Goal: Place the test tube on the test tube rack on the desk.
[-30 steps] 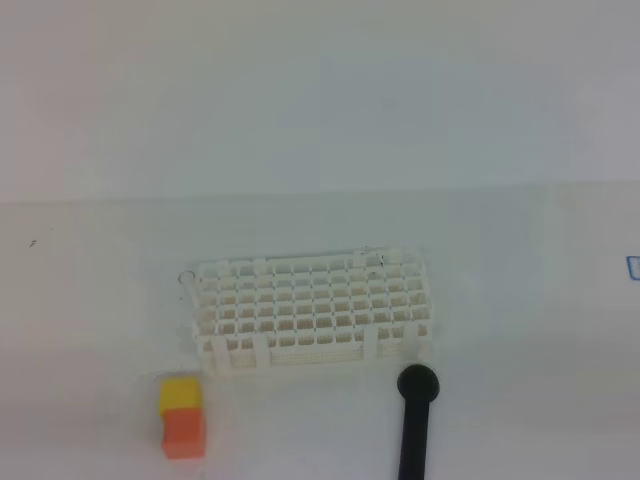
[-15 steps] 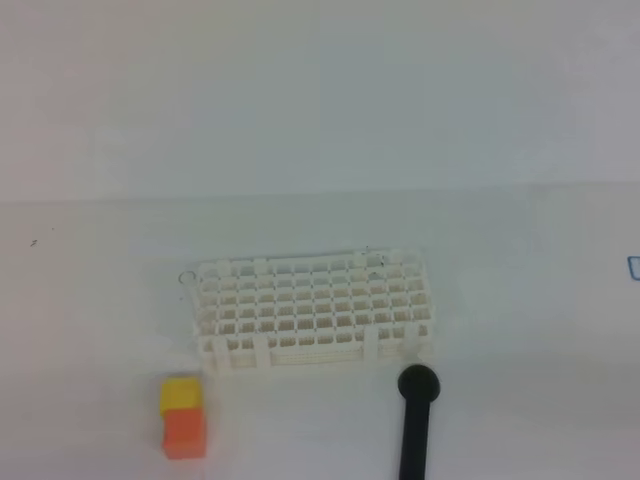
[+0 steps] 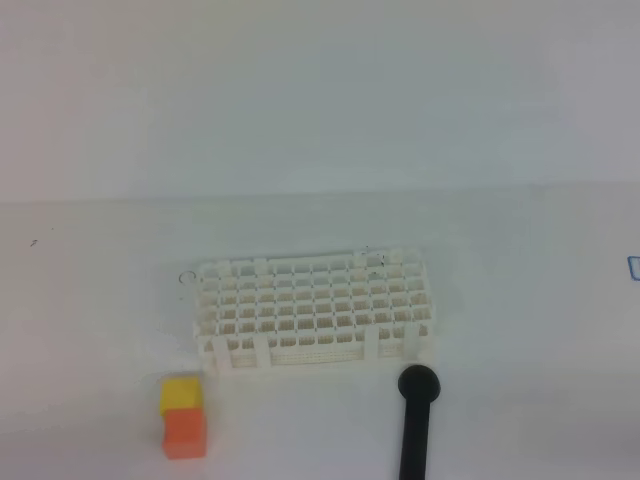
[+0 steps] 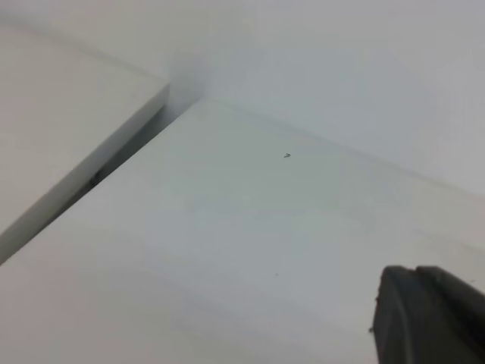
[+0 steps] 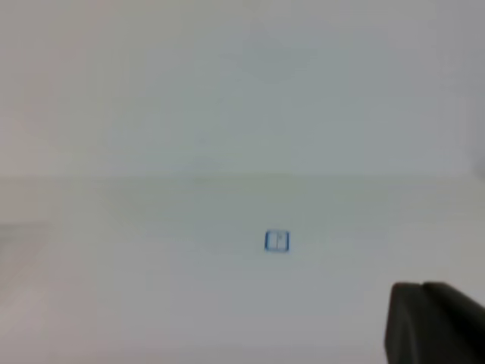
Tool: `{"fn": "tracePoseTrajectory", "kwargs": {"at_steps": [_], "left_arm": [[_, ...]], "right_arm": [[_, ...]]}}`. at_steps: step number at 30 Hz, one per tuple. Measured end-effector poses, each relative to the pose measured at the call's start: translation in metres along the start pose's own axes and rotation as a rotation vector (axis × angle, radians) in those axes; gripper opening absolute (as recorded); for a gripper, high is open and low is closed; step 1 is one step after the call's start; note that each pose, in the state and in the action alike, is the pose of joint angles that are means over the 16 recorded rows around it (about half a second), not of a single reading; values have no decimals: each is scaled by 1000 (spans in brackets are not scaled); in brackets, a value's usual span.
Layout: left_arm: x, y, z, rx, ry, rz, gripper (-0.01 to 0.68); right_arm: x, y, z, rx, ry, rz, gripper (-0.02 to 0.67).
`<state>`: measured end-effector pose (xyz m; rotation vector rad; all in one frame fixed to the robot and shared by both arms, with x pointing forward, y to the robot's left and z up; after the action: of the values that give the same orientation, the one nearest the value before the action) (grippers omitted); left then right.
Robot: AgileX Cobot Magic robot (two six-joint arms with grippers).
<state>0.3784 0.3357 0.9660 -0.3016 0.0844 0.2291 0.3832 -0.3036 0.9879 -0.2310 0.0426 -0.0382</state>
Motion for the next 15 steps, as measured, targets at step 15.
{"fn": "tracePoseTrajectory", "kwargs": {"at_steps": [15], "left_arm": [[1,-9,-25,95,98,-62,-1]], "right_arm": [[-2,15,-59,107,227,54,-1]]}}
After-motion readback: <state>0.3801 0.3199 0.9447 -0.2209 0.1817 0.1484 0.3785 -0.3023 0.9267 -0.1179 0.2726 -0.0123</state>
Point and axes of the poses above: a point on each arm's last joint axis where the gripper is mounted, x pointing out along that axis toward the gripper, y along the wrist's bending axis when the last joint is at zero, z = x × y, the point moved 9 cm from there along x, pointing out along that axis toward the gripper, and after that the axes turned 8 degrees about -x, right-handed, at the moved point
